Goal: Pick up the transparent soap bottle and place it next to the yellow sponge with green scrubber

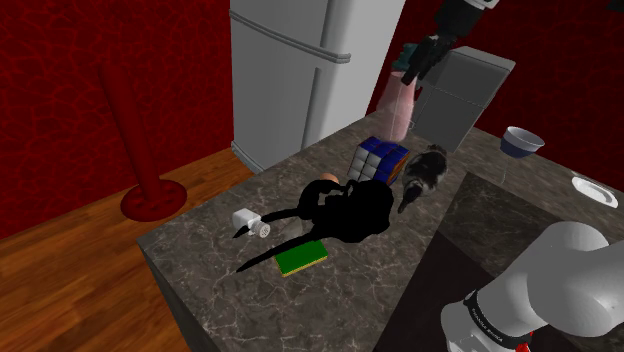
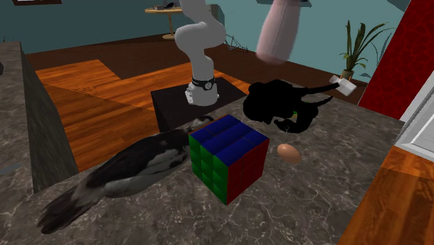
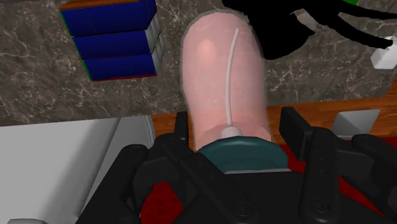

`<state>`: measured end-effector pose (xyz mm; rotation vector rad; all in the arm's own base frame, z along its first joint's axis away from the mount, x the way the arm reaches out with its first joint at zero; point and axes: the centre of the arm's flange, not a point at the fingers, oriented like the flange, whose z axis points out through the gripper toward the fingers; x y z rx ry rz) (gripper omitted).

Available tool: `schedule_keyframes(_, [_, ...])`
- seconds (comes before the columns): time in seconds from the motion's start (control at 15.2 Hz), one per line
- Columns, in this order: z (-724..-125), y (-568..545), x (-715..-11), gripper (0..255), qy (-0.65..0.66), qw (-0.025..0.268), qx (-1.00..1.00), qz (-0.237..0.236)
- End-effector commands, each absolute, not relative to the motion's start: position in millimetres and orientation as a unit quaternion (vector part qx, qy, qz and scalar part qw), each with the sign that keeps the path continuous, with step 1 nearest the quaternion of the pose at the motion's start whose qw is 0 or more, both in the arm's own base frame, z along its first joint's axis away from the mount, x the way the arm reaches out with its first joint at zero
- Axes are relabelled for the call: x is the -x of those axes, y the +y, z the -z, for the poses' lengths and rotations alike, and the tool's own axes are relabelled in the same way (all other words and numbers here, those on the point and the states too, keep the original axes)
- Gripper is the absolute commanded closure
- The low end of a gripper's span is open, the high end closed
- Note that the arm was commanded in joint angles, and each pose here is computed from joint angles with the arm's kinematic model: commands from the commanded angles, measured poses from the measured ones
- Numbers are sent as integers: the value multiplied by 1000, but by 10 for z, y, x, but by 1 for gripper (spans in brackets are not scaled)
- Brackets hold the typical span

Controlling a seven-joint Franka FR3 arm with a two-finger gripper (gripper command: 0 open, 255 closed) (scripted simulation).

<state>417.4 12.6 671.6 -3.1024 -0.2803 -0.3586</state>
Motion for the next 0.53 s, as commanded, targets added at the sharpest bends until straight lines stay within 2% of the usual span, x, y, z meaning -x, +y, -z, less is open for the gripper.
schedule_keyframes(0.0, [-6721,379,-4125,255,-89,3,989,115])
schedule_keyframes(0.46, [-6723,1267,-3868,255,-89,3,989,115])
